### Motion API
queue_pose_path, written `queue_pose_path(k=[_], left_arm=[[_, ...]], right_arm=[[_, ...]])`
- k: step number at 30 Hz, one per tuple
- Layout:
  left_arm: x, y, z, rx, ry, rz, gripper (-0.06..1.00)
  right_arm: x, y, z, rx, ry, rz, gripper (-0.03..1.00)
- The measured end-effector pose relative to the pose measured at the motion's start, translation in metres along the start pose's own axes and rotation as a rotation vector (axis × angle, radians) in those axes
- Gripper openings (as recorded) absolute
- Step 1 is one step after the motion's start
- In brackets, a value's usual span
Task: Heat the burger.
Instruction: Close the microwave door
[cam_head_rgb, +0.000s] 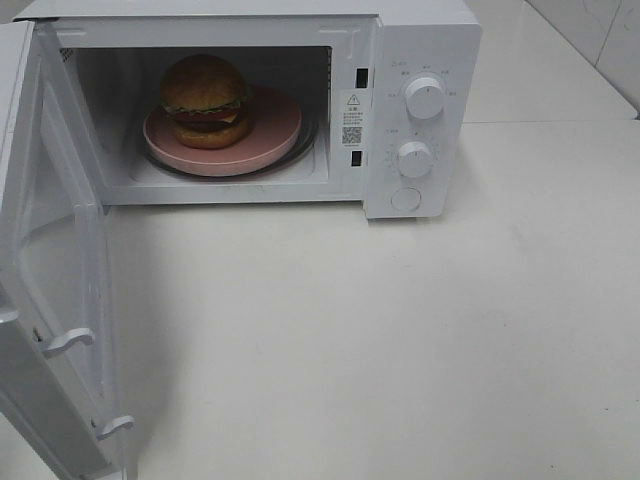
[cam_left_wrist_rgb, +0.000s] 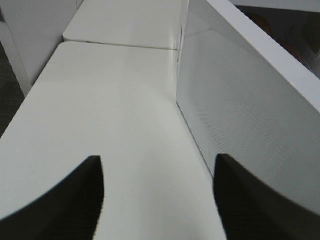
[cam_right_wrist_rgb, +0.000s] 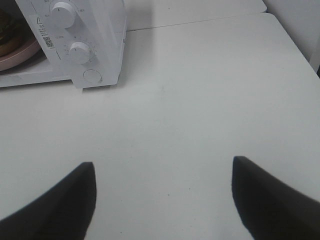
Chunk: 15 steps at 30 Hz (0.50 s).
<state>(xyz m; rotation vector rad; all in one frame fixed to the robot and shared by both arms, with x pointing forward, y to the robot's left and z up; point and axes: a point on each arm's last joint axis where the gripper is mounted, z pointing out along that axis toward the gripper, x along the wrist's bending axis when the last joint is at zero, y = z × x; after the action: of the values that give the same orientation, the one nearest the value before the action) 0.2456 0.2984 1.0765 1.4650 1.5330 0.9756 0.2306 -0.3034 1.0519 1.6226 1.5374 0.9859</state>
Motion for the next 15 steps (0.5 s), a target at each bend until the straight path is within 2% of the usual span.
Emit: queue_pose_path(k=[1, 2, 3, 4, 5, 6, 7, 8, 13, 15], left_arm=[[0.003, 0.007, 0.007, -0.013, 0.030, 0.020, 0.48], [0.003, 0.007, 0.007, -0.013, 0.030, 0.020, 0.48], [0.005, 0.011, 0.010, -0.022, 0.048, 0.035, 0.33], [0.005, 0.011, 0.010, -0.022, 0.048, 0.035, 0.33], [0.008, 0.018, 0.017, -0.041, 0.082, 0.067, 0.17], [0.009, 0.022, 0.020, -0.046, 0.095, 0.080, 0.11], [0.009, 0.022, 0.020, -0.046, 0.095, 0.080, 0.11], [0.010, 0.030, 0.027, -0.074, 0.112, 0.105, 0.02], [0.010, 0.039, 0.043, -0.131, 0.108, 0.107, 0.00], [0.010, 0.036, 0.061, -0.151, 0.096, 0.103, 0.00]], right_arm=[[0.000, 0.000, 0.000, 0.000, 0.000, 0.000, 0.71], [0.000, 0.000, 0.000, 0.000, 0.000, 0.000, 0.71], [0.000, 0.000, 0.000, 0.000, 0.000, 0.000, 0.71], [0.000, 0.000, 0.000, 0.000, 0.000, 0.000, 0.71], [0.000, 0.000, 0.000, 0.000, 0.000, 0.000, 0.71], [0.000, 0.000, 0.000, 0.000, 0.000, 0.000, 0.71], [0.000, 0.000, 0.000, 0.000, 0.000, 0.000, 0.71], [0.000, 0.000, 0.000, 0.000, 0.000, 0.000, 0.71], [0.000, 0.000, 0.000, 0.000, 0.000, 0.000, 0.71], [0.000, 0.000, 0.000, 0.000, 0.000, 0.000, 0.71]])
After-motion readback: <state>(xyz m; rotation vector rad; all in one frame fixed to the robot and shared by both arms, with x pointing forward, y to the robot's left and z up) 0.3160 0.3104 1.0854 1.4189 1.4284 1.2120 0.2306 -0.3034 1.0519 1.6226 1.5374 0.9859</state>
